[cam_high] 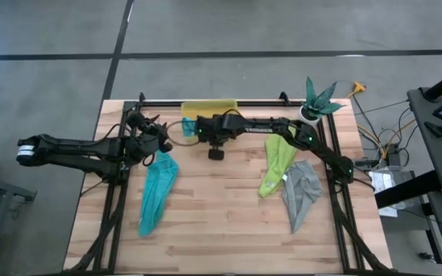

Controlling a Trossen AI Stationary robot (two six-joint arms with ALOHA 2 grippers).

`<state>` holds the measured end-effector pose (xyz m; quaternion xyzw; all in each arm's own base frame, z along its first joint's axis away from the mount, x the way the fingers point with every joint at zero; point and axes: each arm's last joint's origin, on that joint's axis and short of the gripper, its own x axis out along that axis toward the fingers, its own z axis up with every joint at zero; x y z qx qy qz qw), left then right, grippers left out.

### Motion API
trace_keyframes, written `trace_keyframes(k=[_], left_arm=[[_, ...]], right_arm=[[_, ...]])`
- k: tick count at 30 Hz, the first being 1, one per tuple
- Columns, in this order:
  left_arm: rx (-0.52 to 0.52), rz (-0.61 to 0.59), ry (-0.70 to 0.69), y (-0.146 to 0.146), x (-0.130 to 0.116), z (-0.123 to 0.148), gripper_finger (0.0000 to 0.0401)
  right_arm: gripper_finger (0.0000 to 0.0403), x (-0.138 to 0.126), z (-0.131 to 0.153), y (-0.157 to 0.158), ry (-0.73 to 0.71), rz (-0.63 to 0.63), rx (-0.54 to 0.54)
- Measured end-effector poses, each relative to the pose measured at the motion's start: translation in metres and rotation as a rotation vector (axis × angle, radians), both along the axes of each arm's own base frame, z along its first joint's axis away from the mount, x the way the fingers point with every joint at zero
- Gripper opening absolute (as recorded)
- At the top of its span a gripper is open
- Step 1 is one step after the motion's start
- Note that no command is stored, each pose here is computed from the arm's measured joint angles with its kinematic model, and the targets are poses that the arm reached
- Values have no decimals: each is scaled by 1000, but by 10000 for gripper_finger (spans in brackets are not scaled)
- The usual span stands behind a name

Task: Roll microfiber towels into tight, uniform cylinder then place into a basket
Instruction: Adjust the yellow bin on the table, then roll the light blue towel

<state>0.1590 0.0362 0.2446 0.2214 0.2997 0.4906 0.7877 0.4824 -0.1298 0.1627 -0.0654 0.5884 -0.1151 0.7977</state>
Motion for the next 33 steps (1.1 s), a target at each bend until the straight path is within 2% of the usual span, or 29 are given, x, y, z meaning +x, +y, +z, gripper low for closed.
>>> trace_keyframes(k=[6, 13, 20, 30, 33], left_arm=[[0, 0, 0, 0, 0, 0, 171], [0, 0, 0, 0, 0, 0, 171], [-38, -61, 0, -1, 2, -1, 171], [-39, -65, 1, -1, 2, -1, 171], [-39, -66, 2, -1, 2, -1, 171]], right_arm=[[9, 0, 1, -16, -55, -17, 9], [9, 1, 1, -15, -82, 17, 94], [9, -2, 13, 9, -36, 63, 118], [9, -13, 63, 52, -120, 152, 101], [9, -24, 68, 63, -162, 155, 102]])
